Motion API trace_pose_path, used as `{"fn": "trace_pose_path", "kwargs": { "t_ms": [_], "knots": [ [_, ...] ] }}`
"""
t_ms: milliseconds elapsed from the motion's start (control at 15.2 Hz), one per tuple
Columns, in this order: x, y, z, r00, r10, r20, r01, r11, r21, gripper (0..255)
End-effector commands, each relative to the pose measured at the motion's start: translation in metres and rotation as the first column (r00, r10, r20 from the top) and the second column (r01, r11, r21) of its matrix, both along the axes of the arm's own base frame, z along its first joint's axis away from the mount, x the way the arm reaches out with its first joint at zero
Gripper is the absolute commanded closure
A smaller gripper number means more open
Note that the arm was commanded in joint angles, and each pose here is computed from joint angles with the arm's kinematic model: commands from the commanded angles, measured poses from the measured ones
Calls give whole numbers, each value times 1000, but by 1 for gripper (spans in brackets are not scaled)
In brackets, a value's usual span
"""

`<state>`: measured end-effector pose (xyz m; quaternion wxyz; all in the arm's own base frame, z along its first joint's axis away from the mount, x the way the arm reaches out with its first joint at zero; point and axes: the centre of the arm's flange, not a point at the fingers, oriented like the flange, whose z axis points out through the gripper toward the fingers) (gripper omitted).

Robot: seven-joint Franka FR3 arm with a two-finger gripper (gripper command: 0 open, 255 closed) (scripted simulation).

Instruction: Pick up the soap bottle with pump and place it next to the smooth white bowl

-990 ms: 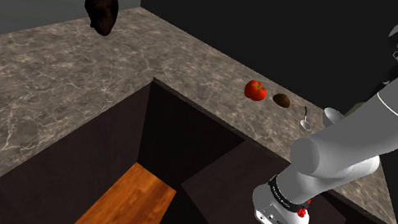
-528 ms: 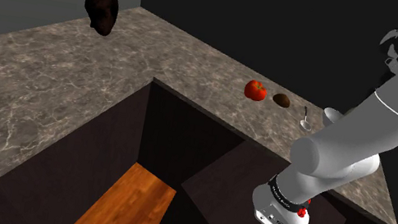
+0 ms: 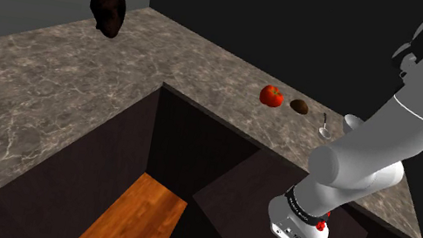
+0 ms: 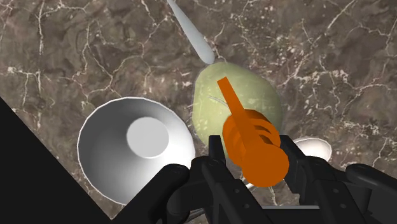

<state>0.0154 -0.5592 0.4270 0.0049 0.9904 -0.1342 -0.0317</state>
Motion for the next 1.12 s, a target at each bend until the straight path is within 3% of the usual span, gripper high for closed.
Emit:
{"fn": "trace_pose_path", "kwargs": {
  "t_ms": [0,396,462,792,1056],
  "knots": [
    [0,0,-2,1000,0,0,0,1000,-1,255],
    [0,0,-2,1000,0,0,0,1000,-1,255],
    [0,0,-2,1000,0,1,0,1000,-1,0],
    [0,0,-2,1000,0,0,0,1000,-1,0],
    [3,0,48,1000,0,0,0,1000,-1,0]
  ]
}}
